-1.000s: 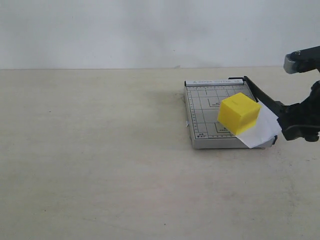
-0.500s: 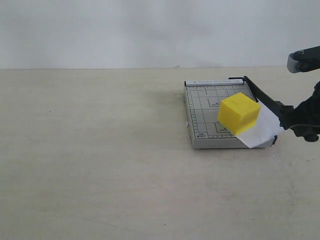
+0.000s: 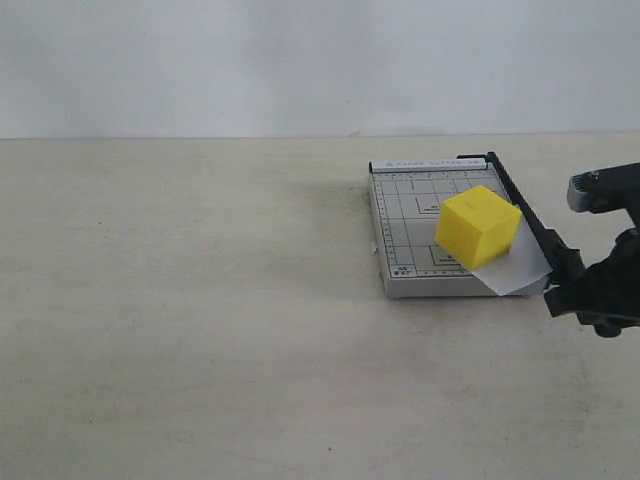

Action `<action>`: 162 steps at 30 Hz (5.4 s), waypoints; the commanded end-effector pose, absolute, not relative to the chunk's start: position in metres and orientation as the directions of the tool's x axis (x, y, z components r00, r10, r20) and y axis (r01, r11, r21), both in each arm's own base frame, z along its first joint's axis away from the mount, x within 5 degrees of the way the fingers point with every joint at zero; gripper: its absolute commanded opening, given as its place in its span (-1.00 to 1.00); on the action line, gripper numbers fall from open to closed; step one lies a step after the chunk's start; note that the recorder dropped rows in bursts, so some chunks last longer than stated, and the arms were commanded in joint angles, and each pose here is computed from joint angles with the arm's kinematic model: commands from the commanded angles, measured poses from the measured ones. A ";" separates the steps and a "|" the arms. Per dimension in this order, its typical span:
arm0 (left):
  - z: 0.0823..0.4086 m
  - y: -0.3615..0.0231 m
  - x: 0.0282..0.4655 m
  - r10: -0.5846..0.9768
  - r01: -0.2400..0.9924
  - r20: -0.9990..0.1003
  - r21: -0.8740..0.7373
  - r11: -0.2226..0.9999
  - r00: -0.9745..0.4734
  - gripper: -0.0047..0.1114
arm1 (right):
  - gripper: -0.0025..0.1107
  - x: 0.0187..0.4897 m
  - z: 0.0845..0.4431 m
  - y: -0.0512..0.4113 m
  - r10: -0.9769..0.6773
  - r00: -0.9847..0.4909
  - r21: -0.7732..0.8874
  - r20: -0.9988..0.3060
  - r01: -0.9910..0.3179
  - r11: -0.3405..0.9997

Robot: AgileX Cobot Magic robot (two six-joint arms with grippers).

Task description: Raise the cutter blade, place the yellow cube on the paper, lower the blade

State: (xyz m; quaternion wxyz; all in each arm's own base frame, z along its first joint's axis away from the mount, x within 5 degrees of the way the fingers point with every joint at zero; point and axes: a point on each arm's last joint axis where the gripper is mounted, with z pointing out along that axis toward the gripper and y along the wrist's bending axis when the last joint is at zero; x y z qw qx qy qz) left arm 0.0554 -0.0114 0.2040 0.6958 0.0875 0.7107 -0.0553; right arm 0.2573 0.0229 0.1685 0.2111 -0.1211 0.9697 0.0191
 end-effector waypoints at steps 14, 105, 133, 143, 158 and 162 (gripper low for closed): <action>0.203 -0.011 0.055 0.042 0.201 -0.999 0.038 0.979 -0.018 -0.84 | -0.87 0.259 0.134 0.024 -0.252 -0.914 -0.001 -0.318 -0.266 0.964; 0.203 -0.011 0.055 0.042 0.201 -0.999 0.038 0.979 -0.018 -0.84 | -0.96 0.052 0.198 0.014 0.208 -0.215 0.240 -0.954 -0.138 0.961; 0.203 -0.011 0.055 0.042 0.201 -0.999 0.038 0.979 -0.018 -0.84 | -0.96 0.056 0.201 0.006 0.105 -0.059 0.110 -0.993 -0.084 0.990; 0.203 -0.011 0.055 0.042 0.201 -0.999 0.038 0.979 -0.018 -0.84 | -0.96 0.056 0.201 0.006 0.110 -0.060 0.115 -0.992 -0.084 0.990; 0.203 -0.011 0.055 0.042 0.201 -0.999 0.038 0.979 -0.018 -0.84 | -0.96 0.056 0.201 0.006 0.110 -0.060 0.115 -0.992 -0.084 0.990; 0.203 -0.011 0.055 0.042 0.201 -0.999 0.038 0.979 -0.018 -0.84 | -0.96 0.056 0.201 0.006 0.110 -0.060 0.115 -0.992 -0.084 0.990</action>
